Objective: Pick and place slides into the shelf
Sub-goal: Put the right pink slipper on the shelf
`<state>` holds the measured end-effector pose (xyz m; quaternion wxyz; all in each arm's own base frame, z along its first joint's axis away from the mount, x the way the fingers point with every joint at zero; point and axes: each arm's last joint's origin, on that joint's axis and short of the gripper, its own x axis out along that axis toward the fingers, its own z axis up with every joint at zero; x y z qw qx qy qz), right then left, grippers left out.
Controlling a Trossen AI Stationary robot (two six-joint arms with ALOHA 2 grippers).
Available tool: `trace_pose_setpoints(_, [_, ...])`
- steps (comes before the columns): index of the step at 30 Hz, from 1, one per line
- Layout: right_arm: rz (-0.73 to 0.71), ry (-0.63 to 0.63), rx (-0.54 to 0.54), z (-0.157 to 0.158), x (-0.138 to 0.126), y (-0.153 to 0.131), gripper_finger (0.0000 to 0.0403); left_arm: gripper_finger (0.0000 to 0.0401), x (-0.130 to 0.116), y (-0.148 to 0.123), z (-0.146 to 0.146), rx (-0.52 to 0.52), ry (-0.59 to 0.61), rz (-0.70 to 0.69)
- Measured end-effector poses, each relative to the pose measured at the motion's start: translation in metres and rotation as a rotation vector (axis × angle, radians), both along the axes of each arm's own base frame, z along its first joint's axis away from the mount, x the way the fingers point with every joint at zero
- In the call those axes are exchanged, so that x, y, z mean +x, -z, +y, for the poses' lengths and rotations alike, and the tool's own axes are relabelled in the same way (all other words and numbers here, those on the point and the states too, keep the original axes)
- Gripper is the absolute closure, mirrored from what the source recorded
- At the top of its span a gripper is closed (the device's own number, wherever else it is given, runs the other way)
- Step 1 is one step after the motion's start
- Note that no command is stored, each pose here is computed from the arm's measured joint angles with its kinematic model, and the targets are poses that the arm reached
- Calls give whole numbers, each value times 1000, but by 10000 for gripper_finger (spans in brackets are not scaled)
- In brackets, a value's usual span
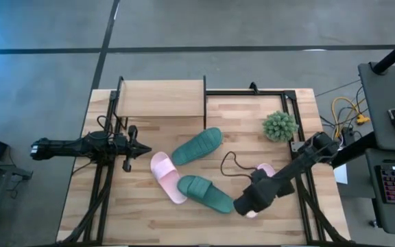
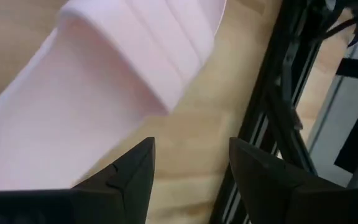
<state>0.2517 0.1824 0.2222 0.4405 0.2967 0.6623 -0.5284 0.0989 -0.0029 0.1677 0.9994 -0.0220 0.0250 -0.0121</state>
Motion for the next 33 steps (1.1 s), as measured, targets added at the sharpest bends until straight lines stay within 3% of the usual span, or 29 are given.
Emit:
trace_pose_setpoints(7, [53, -149, -16, -6, 2, 23, 207, 399, 0, 0, 0, 0, 0, 3])
trace_pose_setpoints(13, [14, -292, -18, -5, 8, 33, 207, 399, 0, 0, 0, 0, 1, 1])
trace_pose_setpoints(26, [47, -381, -81, -13, -2, 53, 207, 399, 0, 0, 0, 0, 1, 2])
trace_pose_setpoints(33, [89, -472, -50, -20, -12, 74, 227, 399, 0, 0, 0, 0, 1, 1])
